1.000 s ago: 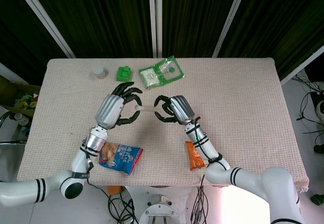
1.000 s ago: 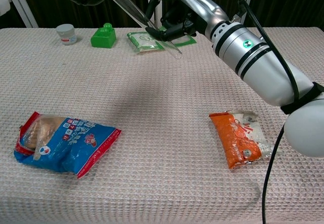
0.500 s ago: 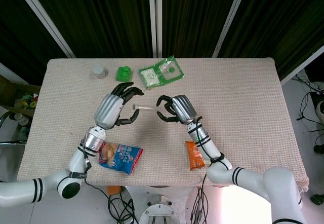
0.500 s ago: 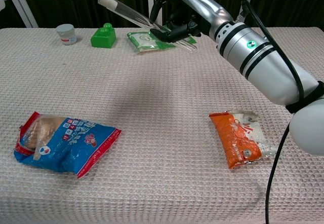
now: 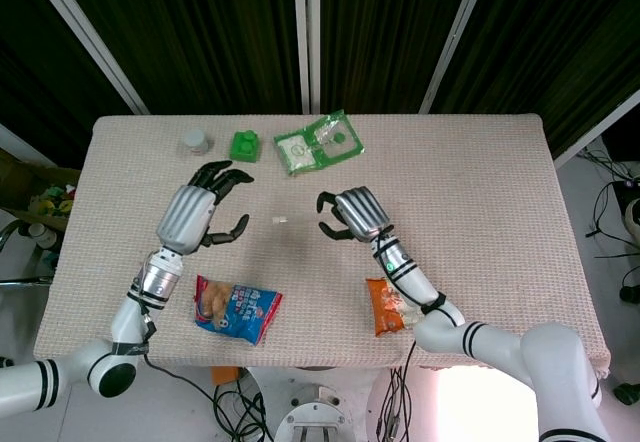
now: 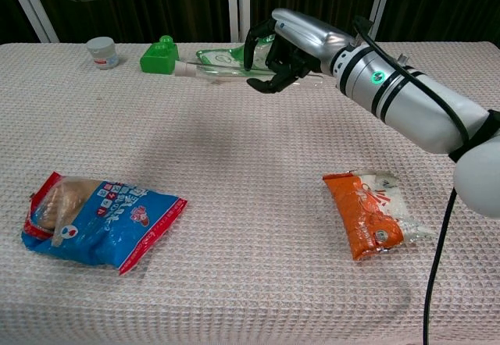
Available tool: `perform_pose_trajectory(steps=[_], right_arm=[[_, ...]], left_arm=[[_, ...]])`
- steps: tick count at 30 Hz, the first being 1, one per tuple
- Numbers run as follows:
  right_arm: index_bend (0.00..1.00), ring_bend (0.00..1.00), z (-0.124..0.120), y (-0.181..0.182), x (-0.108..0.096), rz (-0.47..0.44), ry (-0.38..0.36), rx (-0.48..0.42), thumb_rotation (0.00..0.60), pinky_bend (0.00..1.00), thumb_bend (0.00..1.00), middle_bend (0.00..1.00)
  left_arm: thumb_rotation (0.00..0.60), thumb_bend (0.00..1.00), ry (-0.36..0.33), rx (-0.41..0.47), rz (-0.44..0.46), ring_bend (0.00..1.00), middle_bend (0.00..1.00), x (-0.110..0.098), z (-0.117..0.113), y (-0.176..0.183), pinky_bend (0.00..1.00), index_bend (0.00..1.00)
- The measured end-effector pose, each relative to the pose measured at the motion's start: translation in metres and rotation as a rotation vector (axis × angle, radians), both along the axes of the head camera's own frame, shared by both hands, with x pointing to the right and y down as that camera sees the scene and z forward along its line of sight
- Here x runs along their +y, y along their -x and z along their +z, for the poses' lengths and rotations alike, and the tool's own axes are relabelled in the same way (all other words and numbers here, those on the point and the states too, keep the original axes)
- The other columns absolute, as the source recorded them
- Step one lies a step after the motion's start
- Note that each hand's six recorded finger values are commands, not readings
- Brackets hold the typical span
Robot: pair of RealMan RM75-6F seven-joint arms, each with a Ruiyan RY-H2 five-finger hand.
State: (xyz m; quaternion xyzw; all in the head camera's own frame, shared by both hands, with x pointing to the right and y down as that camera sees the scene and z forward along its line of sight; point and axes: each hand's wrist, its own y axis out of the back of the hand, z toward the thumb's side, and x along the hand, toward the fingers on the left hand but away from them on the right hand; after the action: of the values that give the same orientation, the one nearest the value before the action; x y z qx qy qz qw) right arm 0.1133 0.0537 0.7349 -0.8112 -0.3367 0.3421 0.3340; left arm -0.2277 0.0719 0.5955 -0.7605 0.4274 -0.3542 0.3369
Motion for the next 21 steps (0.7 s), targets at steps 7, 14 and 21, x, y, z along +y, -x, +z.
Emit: perform_pose_trajectory(steps=[7, 14, 21], right_arm=[[0.94, 1.00, 0.030, 0.014, 0.004, -0.026, 0.006, 0.111, 0.600, 1.00, 0.72, 1.00], [0.77, 1.00, 0.055, 0.033, 0.014, -0.050, 0.021, 0.208, 0.600, 1.00, 0.47, 1.00], [0.46, 1.00, 0.061, 0.037, 0.021, -0.057, 0.036, 0.244, 0.600, 1.00, 0.14, 1.00]], left_arm=[[0.452, 0.40, 0.012, -0.077, -0.010, 0.11, 0.22, 0.007, 0.006, 0.021, 0.12, 0.24], [0.451, 0.38, 0.021, -0.077, -0.033, 0.11, 0.22, 0.013, 0.008, 0.030, 0.12, 0.24], [0.450, 0.37, 0.020, -0.076, -0.042, 0.11, 0.22, 0.015, 0.007, 0.035, 0.12, 0.24]])
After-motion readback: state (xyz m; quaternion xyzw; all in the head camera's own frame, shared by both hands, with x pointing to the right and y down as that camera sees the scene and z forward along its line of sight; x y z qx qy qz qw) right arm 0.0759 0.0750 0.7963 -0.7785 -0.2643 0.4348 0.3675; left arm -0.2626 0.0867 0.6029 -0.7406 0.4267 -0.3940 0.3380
